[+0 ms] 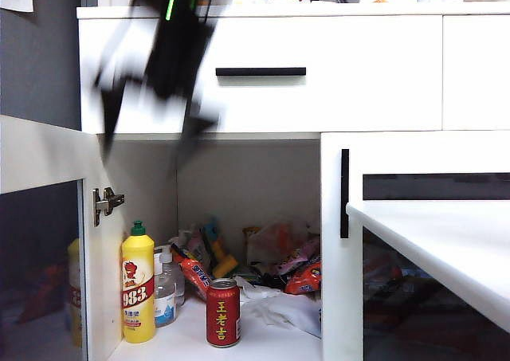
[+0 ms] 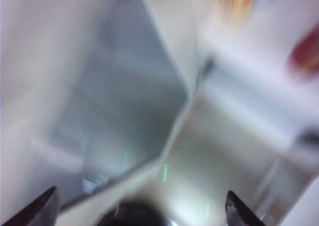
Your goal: Open the left door of the white cabinet, pick up a can of beverage from the table on the right, place it inside the cabinet, and finally close the cabinet door.
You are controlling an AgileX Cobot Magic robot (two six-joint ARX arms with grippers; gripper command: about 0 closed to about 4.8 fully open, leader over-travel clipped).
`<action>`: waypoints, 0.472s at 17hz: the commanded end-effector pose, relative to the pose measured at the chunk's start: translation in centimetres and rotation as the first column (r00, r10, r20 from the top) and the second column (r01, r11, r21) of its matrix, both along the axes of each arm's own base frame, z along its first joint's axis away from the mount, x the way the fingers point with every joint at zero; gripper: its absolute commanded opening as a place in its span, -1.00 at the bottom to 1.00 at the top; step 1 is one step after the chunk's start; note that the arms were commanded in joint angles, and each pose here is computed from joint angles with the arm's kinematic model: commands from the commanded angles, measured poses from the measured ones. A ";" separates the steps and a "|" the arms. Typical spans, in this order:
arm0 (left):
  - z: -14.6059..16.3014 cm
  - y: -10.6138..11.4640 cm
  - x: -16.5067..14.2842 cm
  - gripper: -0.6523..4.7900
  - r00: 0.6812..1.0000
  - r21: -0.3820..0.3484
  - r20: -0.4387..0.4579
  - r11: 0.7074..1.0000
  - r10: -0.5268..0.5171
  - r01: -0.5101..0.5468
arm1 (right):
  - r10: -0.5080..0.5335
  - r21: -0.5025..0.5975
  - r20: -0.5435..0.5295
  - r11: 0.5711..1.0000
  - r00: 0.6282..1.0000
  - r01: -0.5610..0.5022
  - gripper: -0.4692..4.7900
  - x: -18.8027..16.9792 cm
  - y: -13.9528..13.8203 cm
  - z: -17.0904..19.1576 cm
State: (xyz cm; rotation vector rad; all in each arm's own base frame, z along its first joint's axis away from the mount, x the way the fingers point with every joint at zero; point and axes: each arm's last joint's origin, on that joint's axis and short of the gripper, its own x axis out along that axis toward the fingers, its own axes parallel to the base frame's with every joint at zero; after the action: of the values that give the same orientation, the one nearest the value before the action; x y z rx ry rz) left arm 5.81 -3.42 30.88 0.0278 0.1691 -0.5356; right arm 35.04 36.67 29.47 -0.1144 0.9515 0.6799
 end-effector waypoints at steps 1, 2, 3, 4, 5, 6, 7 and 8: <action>0.4 0.0 -0.1 1.00 1.000 -0.014 0.022 1.000 -0.017 0.017 | -0.032 -0.087 0.306 0.994 0.952 0.061 0.80 -3.9 -4.8 10.2; 0.4 0.0 0.0 1.00 1.000 -0.014 0.026 1.000 -0.016 0.016 | -0.038 -0.088 0.354 0.993 0.934 0.074 0.80 -5.4 -6.4 12.8; 0.4 0.0 0.0 1.00 0.999 -0.013 0.029 1.000 -0.014 0.014 | -0.054 -0.079 0.383 0.993 0.922 0.091 0.80 -6.8 -8.0 14.8; 0.4 0.0 0.0 1.00 0.999 -0.009 0.034 1.000 -0.015 0.015 | -0.074 -0.069 0.406 0.991 0.911 0.112 0.80 -8.3 -9.9 16.8; 0.4 0.0 0.0 1.00 0.999 -0.001 0.033 1.000 -0.014 0.014 | -0.095 -0.055 0.426 0.990 0.900 0.131 0.80 -10.7 -12.6 19.3; 0.4 0.0 0.0 1.00 0.999 0.000 0.032 1.000 -0.013 0.013 | -0.120 -0.056 0.452 0.985 0.884 0.163 0.80 -12.9 -15.0 21.1; 0.4 0.0 0.0 1.00 0.999 -0.001 0.032 1.000 -0.012 0.012 | -0.133 -0.049 0.469 0.983 0.873 0.177 0.80 -15.0 -17.3 22.6; 0.4 0.0 0.0 0.93 0.999 0.000 0.032 1.000 -0.012 0.012 | -0.143 -0.036 0.480 0.983 0.865 0.183 0.80 -16.8 -19.1 23.7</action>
State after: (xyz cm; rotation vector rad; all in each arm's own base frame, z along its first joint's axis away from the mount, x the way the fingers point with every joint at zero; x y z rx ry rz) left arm 5.82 -3.46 31.02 0.0368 0.1531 -0.5453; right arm 19.64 18.96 52.48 -0.2517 0.5061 0.4383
